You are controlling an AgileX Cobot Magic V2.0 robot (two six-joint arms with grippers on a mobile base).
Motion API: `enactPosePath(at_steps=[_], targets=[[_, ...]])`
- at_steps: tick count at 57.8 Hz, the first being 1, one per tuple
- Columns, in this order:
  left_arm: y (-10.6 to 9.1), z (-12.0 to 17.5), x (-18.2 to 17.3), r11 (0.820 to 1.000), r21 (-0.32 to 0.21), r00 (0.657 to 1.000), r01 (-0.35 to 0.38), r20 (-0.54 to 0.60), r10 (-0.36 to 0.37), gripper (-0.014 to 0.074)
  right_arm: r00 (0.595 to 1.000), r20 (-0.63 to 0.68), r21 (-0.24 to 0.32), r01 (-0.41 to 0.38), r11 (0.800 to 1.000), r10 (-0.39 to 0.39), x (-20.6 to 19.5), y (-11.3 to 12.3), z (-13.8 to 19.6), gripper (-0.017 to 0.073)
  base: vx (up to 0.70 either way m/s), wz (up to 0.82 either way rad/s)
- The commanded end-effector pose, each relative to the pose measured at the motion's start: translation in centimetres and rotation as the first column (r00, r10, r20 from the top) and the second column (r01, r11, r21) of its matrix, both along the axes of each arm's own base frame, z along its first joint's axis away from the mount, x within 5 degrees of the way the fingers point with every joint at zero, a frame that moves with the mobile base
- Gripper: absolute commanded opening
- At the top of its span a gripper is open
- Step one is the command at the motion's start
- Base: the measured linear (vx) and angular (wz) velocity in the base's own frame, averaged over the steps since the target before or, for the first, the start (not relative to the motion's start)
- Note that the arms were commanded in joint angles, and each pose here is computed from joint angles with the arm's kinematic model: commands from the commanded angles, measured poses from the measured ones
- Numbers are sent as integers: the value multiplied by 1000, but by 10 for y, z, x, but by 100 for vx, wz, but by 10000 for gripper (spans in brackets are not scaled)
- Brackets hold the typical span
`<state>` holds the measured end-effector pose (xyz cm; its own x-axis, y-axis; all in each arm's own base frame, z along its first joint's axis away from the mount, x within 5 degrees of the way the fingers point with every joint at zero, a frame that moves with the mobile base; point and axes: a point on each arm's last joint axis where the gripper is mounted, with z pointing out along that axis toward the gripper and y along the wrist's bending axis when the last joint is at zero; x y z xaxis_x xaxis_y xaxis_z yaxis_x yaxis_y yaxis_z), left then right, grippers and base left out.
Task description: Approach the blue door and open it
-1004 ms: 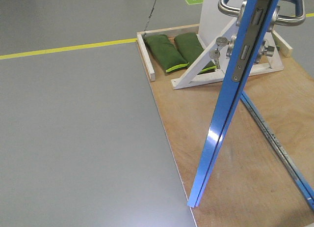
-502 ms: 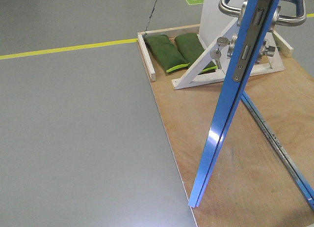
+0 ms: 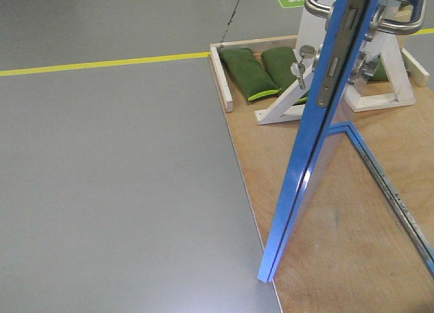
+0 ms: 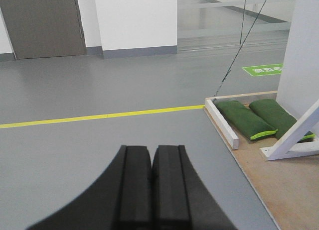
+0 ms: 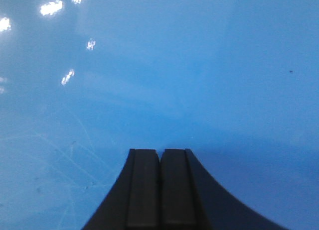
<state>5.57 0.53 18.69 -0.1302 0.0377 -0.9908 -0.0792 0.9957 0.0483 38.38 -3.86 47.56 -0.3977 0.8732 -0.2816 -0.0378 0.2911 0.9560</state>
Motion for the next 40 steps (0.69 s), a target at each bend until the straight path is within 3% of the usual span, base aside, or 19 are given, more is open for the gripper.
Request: enactPosePath(at_steps=[1, 40], targets=[[-1, 17, -1, 1000, 0, 993, 7, 121, -7, 73, 995, 84, 33, -58, 998, 55, -18, 15, 28, 8, 1, 9], [-1, 17, -1, 1000, 0, 993, 7, 121, -7, 73, 995, 85, 34, -54, 998, 51, -18, 14, 28, 8, 2, 12]])
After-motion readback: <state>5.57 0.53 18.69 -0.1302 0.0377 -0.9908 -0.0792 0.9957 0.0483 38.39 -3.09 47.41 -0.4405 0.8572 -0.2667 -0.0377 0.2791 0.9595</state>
